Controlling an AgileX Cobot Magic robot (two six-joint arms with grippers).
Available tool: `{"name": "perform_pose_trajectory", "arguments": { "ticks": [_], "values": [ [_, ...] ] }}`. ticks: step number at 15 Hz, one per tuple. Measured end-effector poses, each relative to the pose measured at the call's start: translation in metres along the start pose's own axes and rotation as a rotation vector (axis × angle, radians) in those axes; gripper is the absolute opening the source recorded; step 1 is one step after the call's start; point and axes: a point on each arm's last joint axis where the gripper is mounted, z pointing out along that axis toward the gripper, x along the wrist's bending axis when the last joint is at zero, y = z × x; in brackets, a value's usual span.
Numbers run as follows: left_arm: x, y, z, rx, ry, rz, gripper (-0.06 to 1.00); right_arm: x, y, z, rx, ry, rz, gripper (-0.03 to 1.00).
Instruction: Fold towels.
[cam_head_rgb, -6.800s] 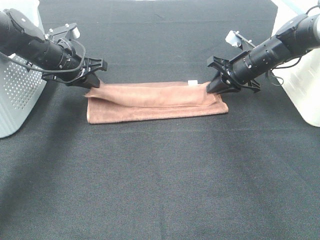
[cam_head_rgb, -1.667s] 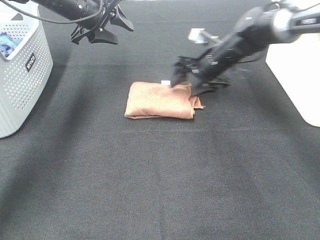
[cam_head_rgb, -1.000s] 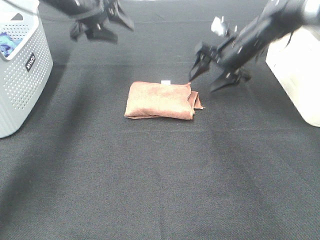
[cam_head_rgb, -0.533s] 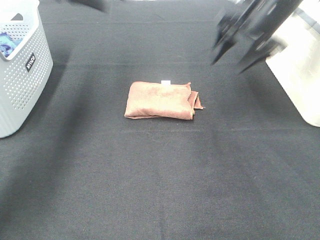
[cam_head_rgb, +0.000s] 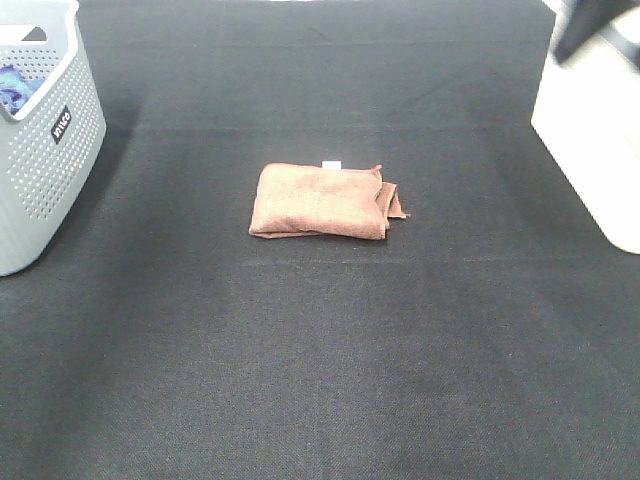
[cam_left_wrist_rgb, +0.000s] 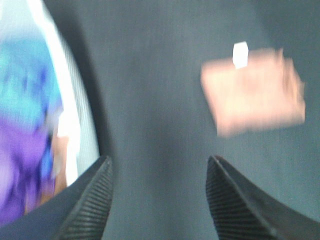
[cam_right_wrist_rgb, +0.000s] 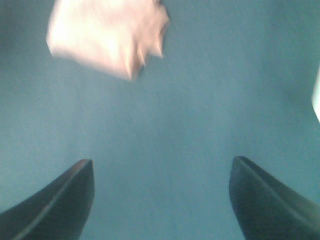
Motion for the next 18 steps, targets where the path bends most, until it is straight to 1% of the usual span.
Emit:
{"name": "perform_pose_trajectory", "arguments": {
  "ticks": [1, 2, 3, 4, 5, 6, 8, 9, 10, 12, 13, 16, 18],
  "values": [
    [0.002, -0.022, -0.004, 0.038, 0.017, -0.012, 0.55, 0.001, -0.023, -0.008, 0.01, -0.019, 0.002, 0.71],
    [0.003, -0.045, -0.012, 0.063, 0.018, -0.027, 0.55, 0.0, -0.045, -0.013, 0.024, -0.041, 0.012, 0.71],
    [0.005, -0.084, -0.017, 0.116, 0.029, -0.041, 0.55, 0.0, -0.079, -0.017, 0.032, -0.06, 0.03, 0.71],
    [0.006, -0.098, -0.019, 0.134, 0.032, -0.044, 0.55, 0.001, -0.09, -0.018, 0.032, -0.063, 0.033, 0.71],
    [0.007, -0.136, -0.021, 0.177, 0.035, -0.047, 0.55, 0.002, -0.111, -0.022, 0.021, -0.064, 0.033, 0.71],
    [0.008, -0.166, -0.025, 0.194, 0.036, -0.048, 0.55, 0.004, -0.143, -0.023, 0.011, -0.065, 0.032, 0.71],
    [0.01, -0.217, -0.034, 0.185, 0.035, -0.048, 0.55, 0.006, -0.181, -0.026, -0.028, -0.069, 0.025, 0.71],
    [0.011, -0.238, -0.039, 0.156, 0.033, -0.048, 0.55, 0.006, -0.199, -0.025, -0.048, -0.072, 0.022, 0.71],
    [0.012, -0.257, -0.045, 0.104, 0.03, -0.047, 0.55, 0.006, -0.215, -0.025, -0.085, -0.076, 0.015, 0.71],
    [0.013, -0.286, -0.055, -0.033, 0.021, -0.046, 0.55, 0.006, -0.238, -0.023, -0.137, -0.079, -0.004, 0.71],
    [0.013, -0.286, -0.055, -0.033, 0.021, -0.046, 0.55, 0.006, -0.238, -0.023, -0.137, -0.079, -0.004, 0.71],
    [0.014, -0.316, -0.056, -0.228, 0.009, -0.032, 0.55, 0.006, -0.259, -0.019, -0.216, -0.085, -0.037, 0.71],
    [0.014, -0.32, -0.054, -0.237, 0.011, 0.003, 0.55, 0.006, -0.258, -0.018, -0.241, -0.092, -0.056, 0.71]
  ]
}}
